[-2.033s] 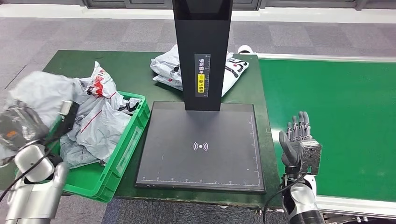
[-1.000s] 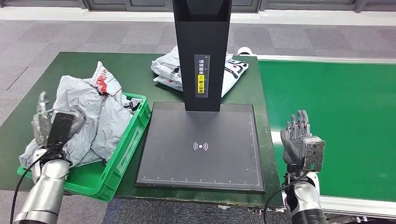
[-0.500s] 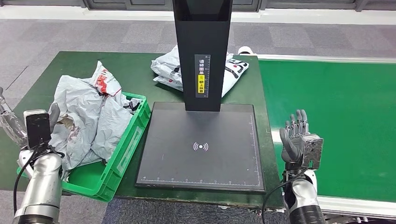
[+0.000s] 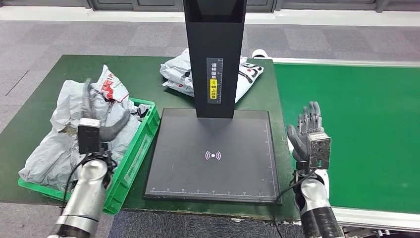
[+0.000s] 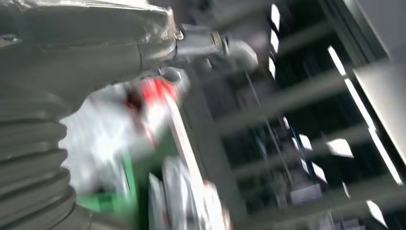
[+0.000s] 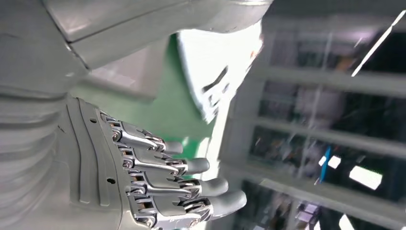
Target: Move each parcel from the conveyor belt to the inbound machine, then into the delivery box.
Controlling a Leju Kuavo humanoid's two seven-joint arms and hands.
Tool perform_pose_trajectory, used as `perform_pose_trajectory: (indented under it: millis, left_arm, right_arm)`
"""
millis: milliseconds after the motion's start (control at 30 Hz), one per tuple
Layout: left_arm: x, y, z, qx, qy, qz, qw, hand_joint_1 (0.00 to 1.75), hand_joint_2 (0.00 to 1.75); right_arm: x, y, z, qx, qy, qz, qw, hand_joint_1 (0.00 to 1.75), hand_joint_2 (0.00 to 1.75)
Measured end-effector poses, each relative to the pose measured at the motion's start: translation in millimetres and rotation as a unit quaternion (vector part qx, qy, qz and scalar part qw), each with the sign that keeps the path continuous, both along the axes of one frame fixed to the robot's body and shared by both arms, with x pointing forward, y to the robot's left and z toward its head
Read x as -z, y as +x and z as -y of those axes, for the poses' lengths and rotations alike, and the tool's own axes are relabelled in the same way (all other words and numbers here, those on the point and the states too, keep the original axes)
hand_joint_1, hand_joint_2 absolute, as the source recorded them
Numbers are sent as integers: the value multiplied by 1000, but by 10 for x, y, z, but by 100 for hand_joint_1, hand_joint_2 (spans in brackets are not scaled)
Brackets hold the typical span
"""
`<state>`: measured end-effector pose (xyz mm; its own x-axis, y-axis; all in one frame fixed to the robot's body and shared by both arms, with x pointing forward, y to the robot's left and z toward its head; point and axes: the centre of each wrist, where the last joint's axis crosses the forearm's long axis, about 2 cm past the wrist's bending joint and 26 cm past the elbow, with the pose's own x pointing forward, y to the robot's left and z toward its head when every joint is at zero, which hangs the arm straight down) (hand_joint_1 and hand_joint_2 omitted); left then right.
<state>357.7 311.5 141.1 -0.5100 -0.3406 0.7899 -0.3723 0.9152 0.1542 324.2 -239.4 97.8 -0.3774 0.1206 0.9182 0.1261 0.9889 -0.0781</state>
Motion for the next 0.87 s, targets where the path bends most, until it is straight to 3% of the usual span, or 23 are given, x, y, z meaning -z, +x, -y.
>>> perform_pose_trajectory:
  millis: [300, 600, 867]
  left_arm:
    - [-48, 66, 415, 67, 0, 9, 998, 0, 175]
    - [-219, 236, 1494, 145, -4, 19, 989, 0, 175]
    - [-231, 304, 1939, 158, 9, -6, 987, 0, 175]
  right_arm:
    - [-89, 76, -129, -14, -5, 16, 1000, 0, 175]
    - [-241, 196, -648, -58, -32, 32, 997, 0, 175]
    - [-236, 219, -758, -31, -46, 56, 997, 0, 175]
